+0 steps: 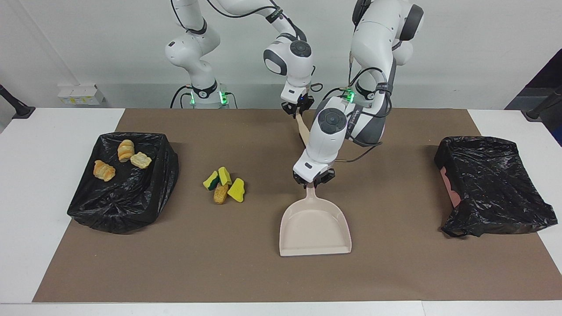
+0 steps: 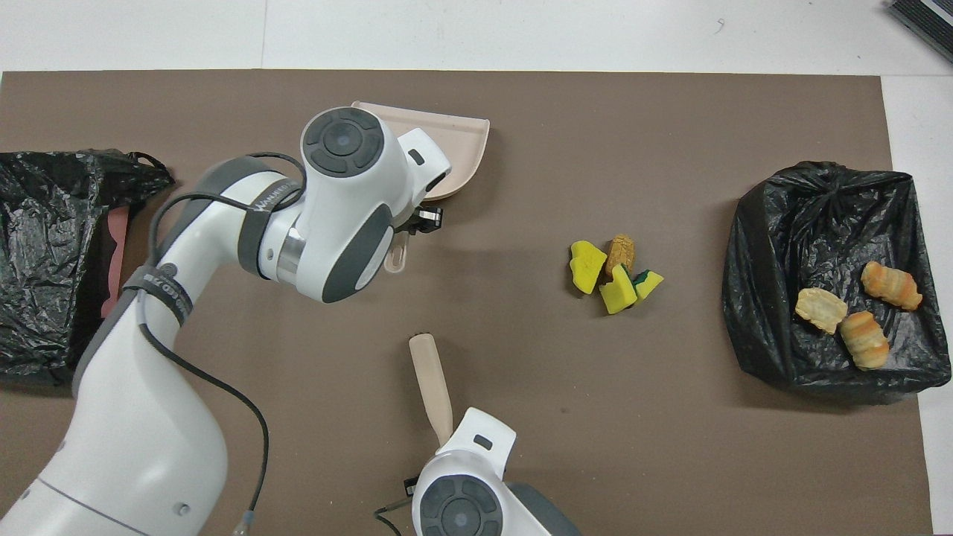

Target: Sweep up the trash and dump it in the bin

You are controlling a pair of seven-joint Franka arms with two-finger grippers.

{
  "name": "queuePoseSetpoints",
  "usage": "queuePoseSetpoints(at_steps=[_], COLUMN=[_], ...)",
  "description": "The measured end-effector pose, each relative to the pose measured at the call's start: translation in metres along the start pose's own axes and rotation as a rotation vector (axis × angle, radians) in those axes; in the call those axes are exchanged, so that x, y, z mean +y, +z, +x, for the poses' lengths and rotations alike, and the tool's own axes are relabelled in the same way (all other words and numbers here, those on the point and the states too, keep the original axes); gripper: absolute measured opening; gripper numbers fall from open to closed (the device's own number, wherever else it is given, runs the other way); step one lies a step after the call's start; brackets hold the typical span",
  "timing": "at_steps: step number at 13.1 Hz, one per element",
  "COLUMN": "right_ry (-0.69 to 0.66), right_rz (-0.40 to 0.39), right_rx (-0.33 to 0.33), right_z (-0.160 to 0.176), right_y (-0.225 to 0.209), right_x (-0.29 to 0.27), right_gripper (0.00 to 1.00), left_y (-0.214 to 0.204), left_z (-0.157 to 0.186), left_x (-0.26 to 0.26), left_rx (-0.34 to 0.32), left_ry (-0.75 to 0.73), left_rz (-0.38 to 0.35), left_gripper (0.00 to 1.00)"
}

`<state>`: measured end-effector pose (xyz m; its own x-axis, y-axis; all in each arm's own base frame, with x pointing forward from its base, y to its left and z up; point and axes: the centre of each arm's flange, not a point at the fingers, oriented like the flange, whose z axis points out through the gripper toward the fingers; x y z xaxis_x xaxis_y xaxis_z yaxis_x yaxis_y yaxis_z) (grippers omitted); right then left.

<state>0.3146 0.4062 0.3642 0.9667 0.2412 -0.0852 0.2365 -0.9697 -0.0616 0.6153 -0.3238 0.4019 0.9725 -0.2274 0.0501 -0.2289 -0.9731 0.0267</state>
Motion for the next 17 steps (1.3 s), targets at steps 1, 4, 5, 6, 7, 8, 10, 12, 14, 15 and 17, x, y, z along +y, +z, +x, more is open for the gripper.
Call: queuePoseSetpoints(at_steps=[1,4,5,6,7,8,10,12,14,15,17], right_ry=[0.012,0.084,0.103,0.128,0.158,0.187,0.215,0.209,0.177,0.162,0.150], right_rz=[-0.006,-0.026,-0.056,-0.085,-0.103,-0.125,-0.185,-0.240,-0.268,-0.299,-0.341], right_rx=[-0.006,-0.003,0.012,0.021,0.026,0.030,0.029,0.013,-0.024,-0.044,-0.088], right_z=[0.006,0.016,0.018,0.021,0.025,0.031,0.043,0.052,0.055,0.055,0.054], right_y=[-0.018,-0.071,-0.083,-0.092,-0.097,-0.099,-0.097,-0.094,-0.089,-0.085,-0.073], right_x=[0.017,0.080,0.099,0.118,0.137,0.156,0.199,0.249,0.302,0.329,0.367], right_gripper=[0.27,0.27,0.27,0.27,0.27,0.27,0.27,0.27,0.27,0.27,0.27], left_y=[-0.011,-0.032,-0.036,-0.041,-0.046,-0.053,-0.065,-0.070,-0.068,-0.064,-0.053], left_z=[0.003,0.005,0.004,0.002,0.000,-0.003,-0.013,-0.021,-0.026,-0.029,-0.036], left_x=[-0.017,-0.059,-0.073,-0.086,-0.095,-0.103,-0.111,-0.113,-0.115,-0.115,-0.116], left_rx=[0.012,0.000,-0.014,-0.027,-0.040,-0.057,-0.103,-0.132,-0.145,-0.151,-0.135], left_ry=[0.053,0.266,0.357,0.438,0.503,0.560,0.696,0.880,1.095,1.184,1.304], left_rz=[0.000,0.008,0.009,0.009,0.007,0.004,-0.010,-0.030,-0.049,-0.056,-0.049], left_gripper=[0.33,0.33,0.33,0.33,0.33,0.33,0.33,0.33,0.33,0.33,0.33])
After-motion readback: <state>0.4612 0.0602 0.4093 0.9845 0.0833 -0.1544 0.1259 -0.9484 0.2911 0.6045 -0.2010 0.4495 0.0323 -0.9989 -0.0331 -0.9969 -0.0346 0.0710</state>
